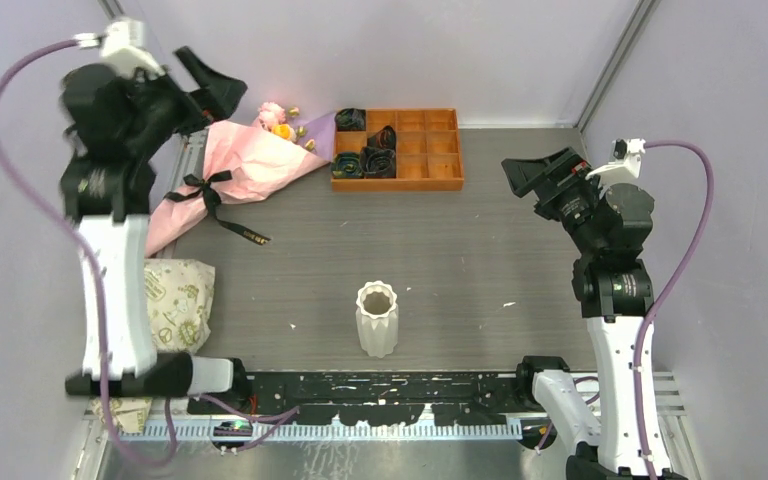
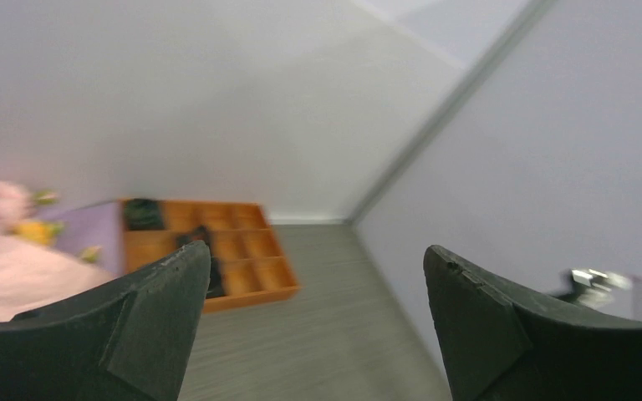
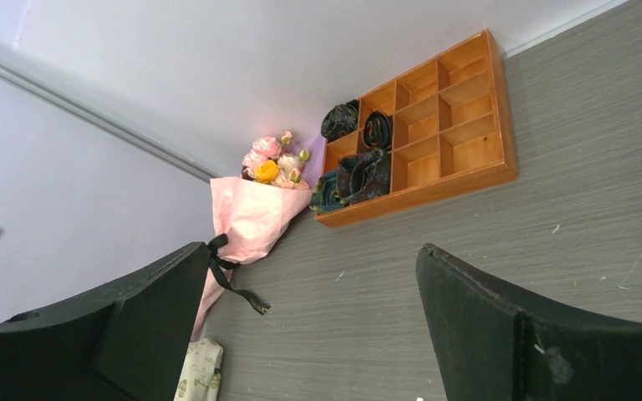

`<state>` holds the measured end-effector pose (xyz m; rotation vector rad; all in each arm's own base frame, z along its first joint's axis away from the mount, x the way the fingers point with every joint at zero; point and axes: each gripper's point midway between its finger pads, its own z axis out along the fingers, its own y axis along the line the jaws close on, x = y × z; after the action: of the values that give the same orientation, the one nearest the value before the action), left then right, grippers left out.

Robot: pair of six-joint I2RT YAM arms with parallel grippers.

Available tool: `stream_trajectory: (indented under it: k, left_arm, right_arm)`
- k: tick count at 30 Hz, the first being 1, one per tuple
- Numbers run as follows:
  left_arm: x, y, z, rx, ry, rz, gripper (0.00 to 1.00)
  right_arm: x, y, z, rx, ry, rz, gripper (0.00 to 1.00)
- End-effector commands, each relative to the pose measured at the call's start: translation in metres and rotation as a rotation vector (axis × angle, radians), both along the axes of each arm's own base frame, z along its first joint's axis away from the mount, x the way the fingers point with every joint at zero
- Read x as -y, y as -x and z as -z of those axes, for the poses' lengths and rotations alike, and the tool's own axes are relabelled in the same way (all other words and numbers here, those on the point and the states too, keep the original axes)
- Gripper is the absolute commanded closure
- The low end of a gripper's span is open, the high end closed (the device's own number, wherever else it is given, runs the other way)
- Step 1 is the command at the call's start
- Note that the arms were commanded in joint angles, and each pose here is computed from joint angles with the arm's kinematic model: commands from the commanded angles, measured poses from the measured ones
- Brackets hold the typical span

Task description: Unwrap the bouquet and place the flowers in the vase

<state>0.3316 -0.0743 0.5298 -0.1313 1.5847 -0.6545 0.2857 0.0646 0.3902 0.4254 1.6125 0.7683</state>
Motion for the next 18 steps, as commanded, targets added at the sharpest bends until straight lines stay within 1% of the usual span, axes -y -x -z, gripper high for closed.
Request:
stream_trajectory:
  k: [1,4,7,9,12,15,18]
  left_arm:
    - [-0.048,-0.053,0.16,-0.523,-0.319,-0.137,0.01]
    - [-0.056,-0.081,0.206,-0.637,-0.346,-0.153,0.0]
    - [-0.062,-0.105,0.242,-0.712,-0.36,-0.178,0.0]
    - [-0.064,-0.122,0.256,-0.725,-0.367,-0.18,0.0]
    - [-0.072,-0.146,0.277,-0.755,-0.415,-0.196,0.0]
    - [-0.089,-0.167,0.298,-0.8,-0.491,-0.252,0.0]
    - [-0.106,-0.185,0.309,-0.812,-0.552,-0.325,0.0]
  right_arm:
    - [-0.001,0.011,-0.016,0.052,0.029,-0.011,0.01]
    - [-0.003,0.011,-0.015,0.045,0.034,-0.023,0.01]
    - [-0.004,0.008,-0.012,0.037,0.025,-0.032,0.01]
    - [-0.005,0.005,-0.007,0.03,0.019,-0.037,0.01]
    - [-0.007,0.002,0.001,0.011,0.018,-0.049,0.01]
    - [-0.009,0.001,0.008,0.001,0.025,-0.061,0.01]
    - [-0.01,0.0,0.01,-0.004,0.035,-0.068,0.0]
